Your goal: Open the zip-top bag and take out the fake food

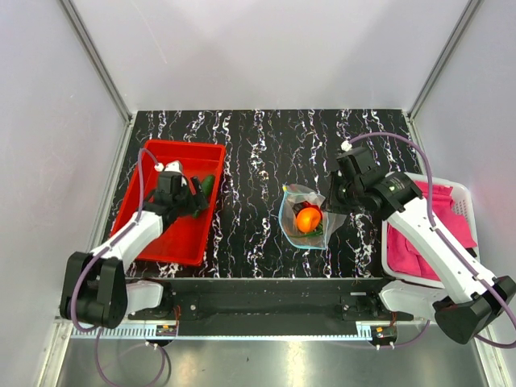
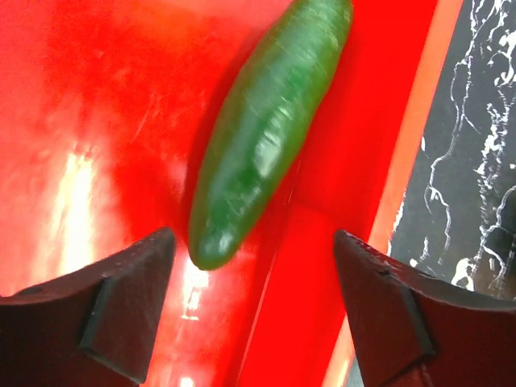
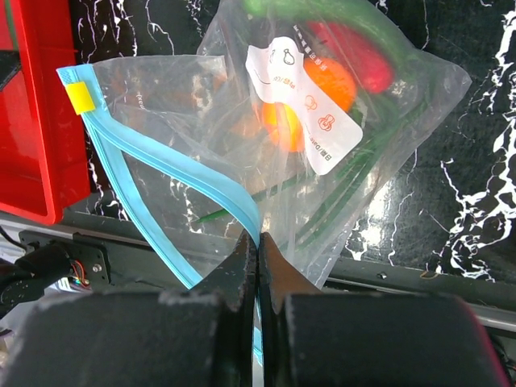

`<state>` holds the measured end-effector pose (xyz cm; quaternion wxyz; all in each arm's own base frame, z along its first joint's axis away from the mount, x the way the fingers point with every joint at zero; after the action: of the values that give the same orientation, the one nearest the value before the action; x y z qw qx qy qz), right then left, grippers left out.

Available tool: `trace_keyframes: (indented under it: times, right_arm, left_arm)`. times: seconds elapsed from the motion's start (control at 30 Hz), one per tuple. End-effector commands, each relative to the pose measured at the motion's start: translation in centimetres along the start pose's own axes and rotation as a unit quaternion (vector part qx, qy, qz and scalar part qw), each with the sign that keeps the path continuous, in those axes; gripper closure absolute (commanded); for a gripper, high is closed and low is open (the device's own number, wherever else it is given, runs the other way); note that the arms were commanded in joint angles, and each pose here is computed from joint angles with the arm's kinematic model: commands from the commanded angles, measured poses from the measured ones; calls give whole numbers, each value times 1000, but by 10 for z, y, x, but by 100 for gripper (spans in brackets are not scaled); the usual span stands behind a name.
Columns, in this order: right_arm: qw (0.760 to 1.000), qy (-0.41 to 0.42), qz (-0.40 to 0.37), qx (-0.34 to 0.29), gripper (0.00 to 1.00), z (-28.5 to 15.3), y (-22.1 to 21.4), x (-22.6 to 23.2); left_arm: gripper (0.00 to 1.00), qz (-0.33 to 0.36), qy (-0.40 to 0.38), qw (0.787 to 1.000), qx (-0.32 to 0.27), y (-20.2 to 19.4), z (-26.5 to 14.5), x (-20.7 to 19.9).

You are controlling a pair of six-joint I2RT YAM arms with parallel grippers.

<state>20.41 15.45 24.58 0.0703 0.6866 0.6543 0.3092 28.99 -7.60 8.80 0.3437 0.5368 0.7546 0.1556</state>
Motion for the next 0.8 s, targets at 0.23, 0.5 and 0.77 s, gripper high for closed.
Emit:
trace_keyframes:
  times: [0.23,0.5,0.77]
  right_arm:
    - [999,34,-23,-2,100,2,9,12]
    - [998,55,-27,9,100,5,14,25]
    - [997,70,-19,1,100,4,24,34]
  left_arm:
    - [40,-37,-165,984,-53,42,-85,-80]
    - [50,143,-429,892,-20,2,-186,-227]
    - [70,236,-464,848,104,-68,-158,-286]
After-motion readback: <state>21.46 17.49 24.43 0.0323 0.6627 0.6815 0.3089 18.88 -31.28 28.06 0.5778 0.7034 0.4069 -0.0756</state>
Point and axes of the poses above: each gripper's point midway between its finger pads, its own z axis out along the fingers, its own x axis along the line the jaws close on, y = z × x, the point moved 3 cm from there along -z, back along the fingers, and after that the axes turned 3 degrees about -z, right-handed, at the moved point
